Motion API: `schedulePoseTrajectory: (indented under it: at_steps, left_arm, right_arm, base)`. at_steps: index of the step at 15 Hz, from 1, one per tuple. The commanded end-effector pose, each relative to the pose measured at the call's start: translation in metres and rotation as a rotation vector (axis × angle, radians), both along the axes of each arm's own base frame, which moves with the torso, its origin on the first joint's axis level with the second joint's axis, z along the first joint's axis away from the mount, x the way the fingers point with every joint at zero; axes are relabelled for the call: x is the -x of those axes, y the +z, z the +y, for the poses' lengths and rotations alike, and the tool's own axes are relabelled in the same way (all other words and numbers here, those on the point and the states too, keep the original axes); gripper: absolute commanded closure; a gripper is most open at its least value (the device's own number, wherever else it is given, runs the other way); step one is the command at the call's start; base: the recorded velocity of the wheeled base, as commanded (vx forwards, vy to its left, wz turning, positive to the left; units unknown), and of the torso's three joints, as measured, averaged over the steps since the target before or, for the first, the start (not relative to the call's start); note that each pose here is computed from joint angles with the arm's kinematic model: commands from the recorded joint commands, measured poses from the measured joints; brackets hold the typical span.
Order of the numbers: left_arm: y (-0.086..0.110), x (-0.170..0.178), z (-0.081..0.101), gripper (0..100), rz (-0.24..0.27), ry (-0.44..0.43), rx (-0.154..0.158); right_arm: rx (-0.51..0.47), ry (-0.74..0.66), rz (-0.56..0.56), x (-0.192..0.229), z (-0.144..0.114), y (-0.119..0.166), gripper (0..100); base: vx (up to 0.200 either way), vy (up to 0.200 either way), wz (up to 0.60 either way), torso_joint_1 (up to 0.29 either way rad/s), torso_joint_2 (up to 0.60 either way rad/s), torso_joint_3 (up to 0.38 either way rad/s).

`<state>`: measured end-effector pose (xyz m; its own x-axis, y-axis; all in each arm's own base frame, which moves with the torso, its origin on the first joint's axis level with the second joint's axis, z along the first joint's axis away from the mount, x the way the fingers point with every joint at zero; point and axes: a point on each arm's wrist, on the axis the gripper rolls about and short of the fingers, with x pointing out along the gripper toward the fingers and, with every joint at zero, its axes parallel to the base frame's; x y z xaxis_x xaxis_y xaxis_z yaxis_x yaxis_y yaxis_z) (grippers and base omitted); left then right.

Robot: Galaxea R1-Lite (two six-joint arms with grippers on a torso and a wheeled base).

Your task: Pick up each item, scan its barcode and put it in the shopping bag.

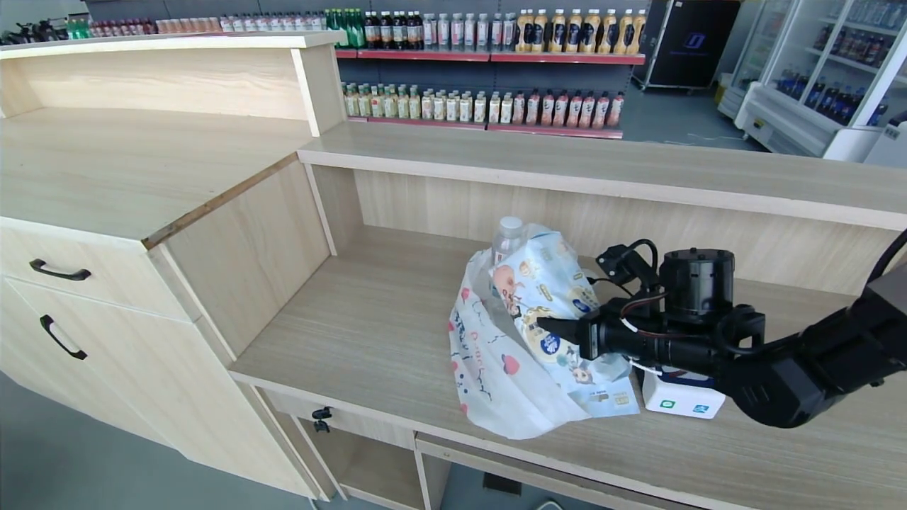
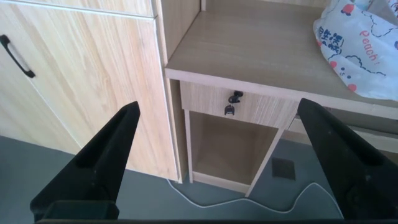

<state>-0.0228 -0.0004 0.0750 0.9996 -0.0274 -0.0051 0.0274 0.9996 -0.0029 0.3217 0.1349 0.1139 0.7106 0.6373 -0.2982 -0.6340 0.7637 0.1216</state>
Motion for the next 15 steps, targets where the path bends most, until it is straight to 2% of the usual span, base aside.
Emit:
schedulePoseTrajectory:
  at_steps: [1, 8, 15]
  left_arm:
    - [0.000, 0.000, 0.000, 0, 0.001, 0.000, 0.000]
    - [0.000, 0.000, 0.000, 0, 0.001, 0.001, 0.000]
    - [0.000, 0.000, 0.000, 0, 0.001, 0.000, 0.000]
  right_arm:
    - [0.004, 0.013, -0.004, -0.008, 0.015, -0.005, 100]
    - [0.003, 0.030, -0.007, -0.027, 0.032, -0.014, 100]
    - [0.000, 0.024, 0.024, -0.039, 0.037, -0.029, 100]
  base:
    - [0.000, 0.000, 0.00, 0.000, 0.00, 0.000]
    - [0.000, 0.000, 0.00, 0.000, 0.00, 0.000]
    - [0.000, 0.000, 0.00, 0.000, 0.00, 0.000]
